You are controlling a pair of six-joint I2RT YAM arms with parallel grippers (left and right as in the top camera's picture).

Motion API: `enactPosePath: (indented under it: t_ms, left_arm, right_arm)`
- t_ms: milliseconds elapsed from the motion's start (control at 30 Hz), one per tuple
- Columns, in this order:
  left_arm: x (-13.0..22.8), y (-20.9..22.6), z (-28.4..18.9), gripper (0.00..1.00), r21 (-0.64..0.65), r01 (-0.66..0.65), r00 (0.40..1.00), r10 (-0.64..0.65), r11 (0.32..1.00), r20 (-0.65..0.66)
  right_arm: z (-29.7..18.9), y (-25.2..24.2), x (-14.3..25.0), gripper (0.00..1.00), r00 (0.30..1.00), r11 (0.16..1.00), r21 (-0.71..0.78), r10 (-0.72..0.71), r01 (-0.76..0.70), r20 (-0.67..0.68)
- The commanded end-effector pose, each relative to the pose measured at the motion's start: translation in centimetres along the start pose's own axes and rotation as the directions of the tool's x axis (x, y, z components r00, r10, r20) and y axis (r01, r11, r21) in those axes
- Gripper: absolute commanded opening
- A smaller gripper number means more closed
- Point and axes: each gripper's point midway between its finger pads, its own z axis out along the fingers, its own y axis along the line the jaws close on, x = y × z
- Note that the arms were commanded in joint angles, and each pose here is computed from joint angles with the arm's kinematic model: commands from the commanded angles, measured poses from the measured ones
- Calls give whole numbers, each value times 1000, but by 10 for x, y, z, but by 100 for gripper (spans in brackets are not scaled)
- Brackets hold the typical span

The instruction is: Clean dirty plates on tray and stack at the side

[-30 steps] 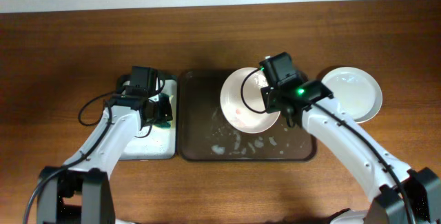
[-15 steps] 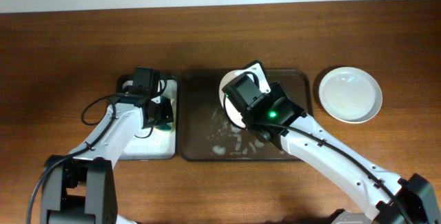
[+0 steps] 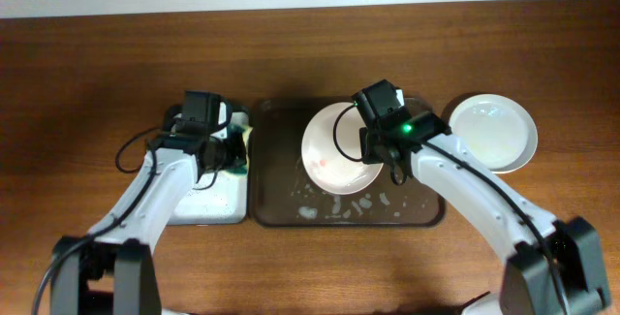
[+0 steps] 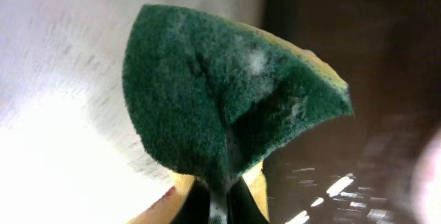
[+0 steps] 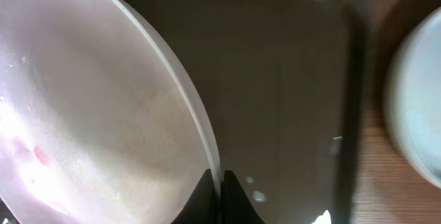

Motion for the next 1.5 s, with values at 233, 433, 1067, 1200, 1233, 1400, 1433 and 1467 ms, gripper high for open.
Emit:
enactPosePath:
  t_ms: [233, 433, 1067, 1200, 1233, 1400, 1433, 1467]
  left_arm:
    - [10, -89, -17, 0, 231, -146, 989, 145, 962, 20]
    - [32, -106, 5, 0, 230, -33, 996, 52, 973, -79]
    - [57, -142, 47, 0, 229, -9, 992, 38, 973, -121]
    - [62, -137, 60, 0, 202, -6, 990, 35, 979, -139]
    - [62, -133, 63, 0, 180, -9, 990, 33, 984, -134]
    - [44, -113, 67, 0, 64, -20, 999, 23, 998, -44]
    - [39, -112, 67, 0, 56, -17, 999, 19, 998, -27]
    - [34, -112, 66, 0, 63, -23, 1000, 24, 998, -13]
  right_arm:
    - [59, 18, 34, 4, 983, 998, -51, 24, -34, -184]
    - [66, 21, 37, 4, 980, 998, -60, 22, -35, -198]
    - [66, 23, 38, 4, 979, 997, -69, 22, -36, -204]
    - [66, 24, 38, 4, 978, 996, -77, 21, -38, -207]
    - [65, 25, 39, 4, 978, 996, -83, 21, -39, -209]
    - [65, 26, 39, 4, 977, 996, -86, 21, -40, -211]
    - [65, 26, 39, 4, 977, 996, -85, 20, -39, -213]
    - [65, 25, 40, 4, 977, 996, -84, 20, -39, -214]
